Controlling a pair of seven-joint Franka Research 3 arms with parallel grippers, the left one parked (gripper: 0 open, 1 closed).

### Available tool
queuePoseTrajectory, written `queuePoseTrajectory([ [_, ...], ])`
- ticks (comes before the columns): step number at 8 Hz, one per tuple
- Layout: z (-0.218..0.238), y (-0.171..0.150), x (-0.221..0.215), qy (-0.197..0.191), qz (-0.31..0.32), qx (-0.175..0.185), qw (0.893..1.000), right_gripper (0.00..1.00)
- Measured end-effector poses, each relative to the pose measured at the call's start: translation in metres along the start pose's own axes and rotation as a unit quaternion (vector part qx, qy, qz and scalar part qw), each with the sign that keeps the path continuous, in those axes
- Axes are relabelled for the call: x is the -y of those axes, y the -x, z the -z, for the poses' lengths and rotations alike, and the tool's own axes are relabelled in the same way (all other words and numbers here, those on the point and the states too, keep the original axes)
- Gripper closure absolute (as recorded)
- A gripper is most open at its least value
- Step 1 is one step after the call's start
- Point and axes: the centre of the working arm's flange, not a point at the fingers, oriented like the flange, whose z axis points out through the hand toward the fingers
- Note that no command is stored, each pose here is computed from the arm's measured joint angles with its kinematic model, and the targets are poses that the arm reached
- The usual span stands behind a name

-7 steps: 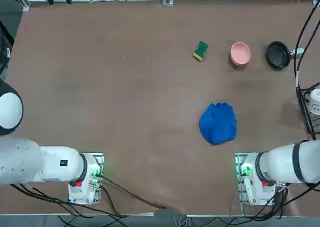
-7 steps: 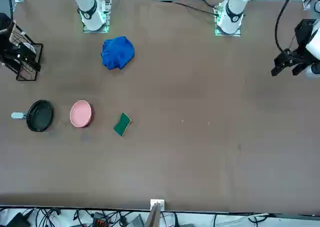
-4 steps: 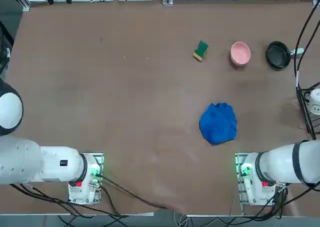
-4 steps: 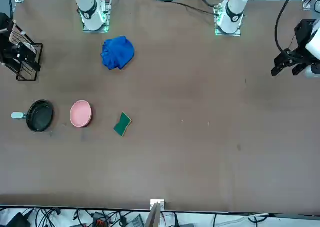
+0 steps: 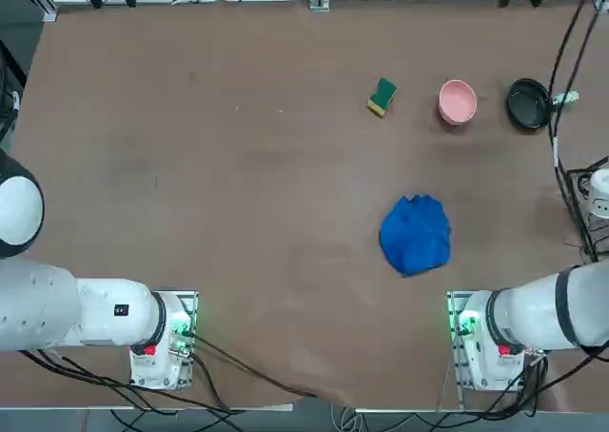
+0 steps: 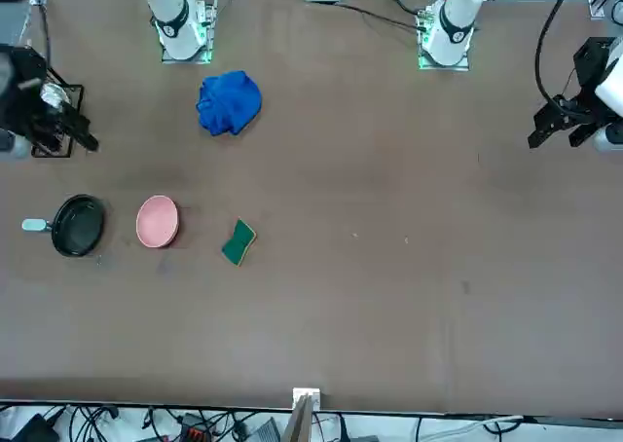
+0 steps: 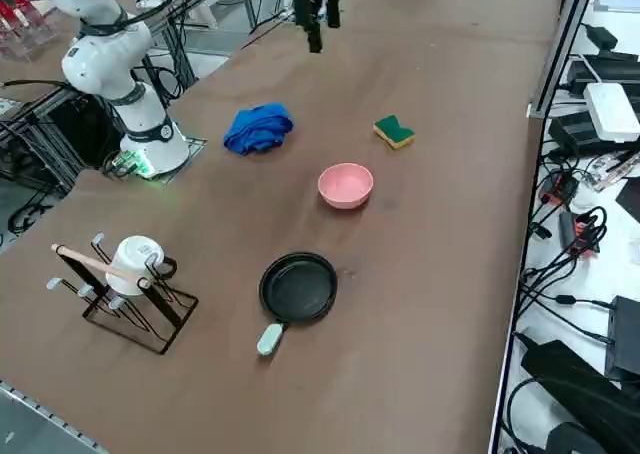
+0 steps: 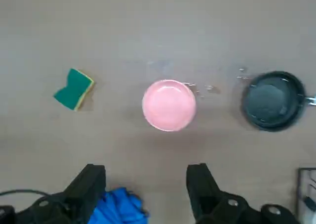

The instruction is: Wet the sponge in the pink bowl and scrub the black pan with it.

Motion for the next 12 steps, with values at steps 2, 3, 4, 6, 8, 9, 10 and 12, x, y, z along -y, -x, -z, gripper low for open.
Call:
queuePoseTrajectory([
  [2,-0.054,-0.021,0.079,0.004,-0.032,-0.007,0.999,0.0],
  [3,-0.083,-0.028,0.112,0.001,-0.046,-0.006,0.999,0.0],
  [4,-0.11,-0.031,0.143,-0.012,-0.057,0.0,0.998,0.0],
  [6,-0.166,-0.027,0.209,-0.021,-0.079,0.001,0.997,0.0],
  [8,-0.236,-0.014,0.265,-0.006,-0.097,0.008,0.995,0.0],
  [9,-0.263,-0.014,0.27,0.003,-0.108,0.014,0.994,0.0],
  [10,-0.279,-0.018,0.261,0.012,-0.119,0.018,0.993,0.0],
  [12,-0.3,-0.028,0.243,0.021,-0.137,0.02,0.99,0.0],
])
